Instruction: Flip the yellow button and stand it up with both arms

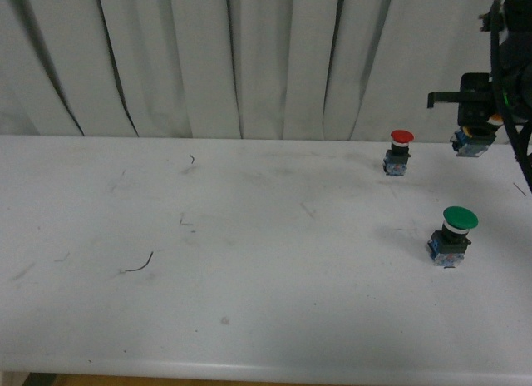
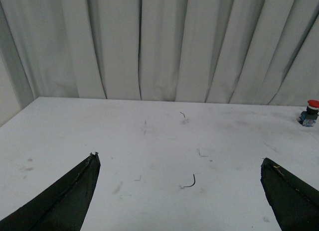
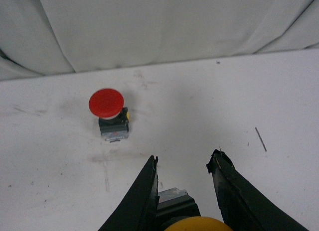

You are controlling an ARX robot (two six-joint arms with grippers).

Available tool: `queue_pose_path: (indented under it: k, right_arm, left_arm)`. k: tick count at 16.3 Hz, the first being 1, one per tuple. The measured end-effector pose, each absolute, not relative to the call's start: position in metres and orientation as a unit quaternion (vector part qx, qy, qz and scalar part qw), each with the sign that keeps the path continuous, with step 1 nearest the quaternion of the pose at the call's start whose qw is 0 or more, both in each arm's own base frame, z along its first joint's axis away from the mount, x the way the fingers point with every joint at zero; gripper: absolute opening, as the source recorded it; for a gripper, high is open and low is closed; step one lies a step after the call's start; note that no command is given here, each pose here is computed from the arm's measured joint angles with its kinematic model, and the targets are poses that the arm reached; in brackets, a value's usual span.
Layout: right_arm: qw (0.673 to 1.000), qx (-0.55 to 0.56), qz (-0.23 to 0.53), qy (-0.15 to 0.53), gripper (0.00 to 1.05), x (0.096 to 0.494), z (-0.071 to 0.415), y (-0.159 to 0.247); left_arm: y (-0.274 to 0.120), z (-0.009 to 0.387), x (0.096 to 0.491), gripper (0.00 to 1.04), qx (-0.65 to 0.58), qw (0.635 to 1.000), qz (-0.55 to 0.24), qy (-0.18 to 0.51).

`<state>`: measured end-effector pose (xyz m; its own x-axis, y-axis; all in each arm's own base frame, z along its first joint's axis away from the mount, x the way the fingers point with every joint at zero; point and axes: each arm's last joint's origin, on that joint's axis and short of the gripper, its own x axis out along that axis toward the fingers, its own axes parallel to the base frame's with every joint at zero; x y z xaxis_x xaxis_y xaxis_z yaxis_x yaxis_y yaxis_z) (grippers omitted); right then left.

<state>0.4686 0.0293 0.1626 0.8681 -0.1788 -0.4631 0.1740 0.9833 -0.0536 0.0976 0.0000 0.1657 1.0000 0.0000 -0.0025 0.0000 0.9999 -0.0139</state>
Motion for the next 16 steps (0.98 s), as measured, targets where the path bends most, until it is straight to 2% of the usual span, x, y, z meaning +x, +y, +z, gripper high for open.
queue_pose_path:
  k: [5,16]
  right_arm:
    - [0.948,0.019,-0.089,0.304,0.32,0.500,0.134,0.052]
    - [0.931,0.024,-0.090,0.352,0.32,0.523,0.094,0.052]
  left_arm:
    - [0.000,0.166,0.098,0.98,-0.007,1.000,0.000,0.001]
    - [0.000,0.166,0.098,0.98,-0.007,1.000,0.000,0.001]
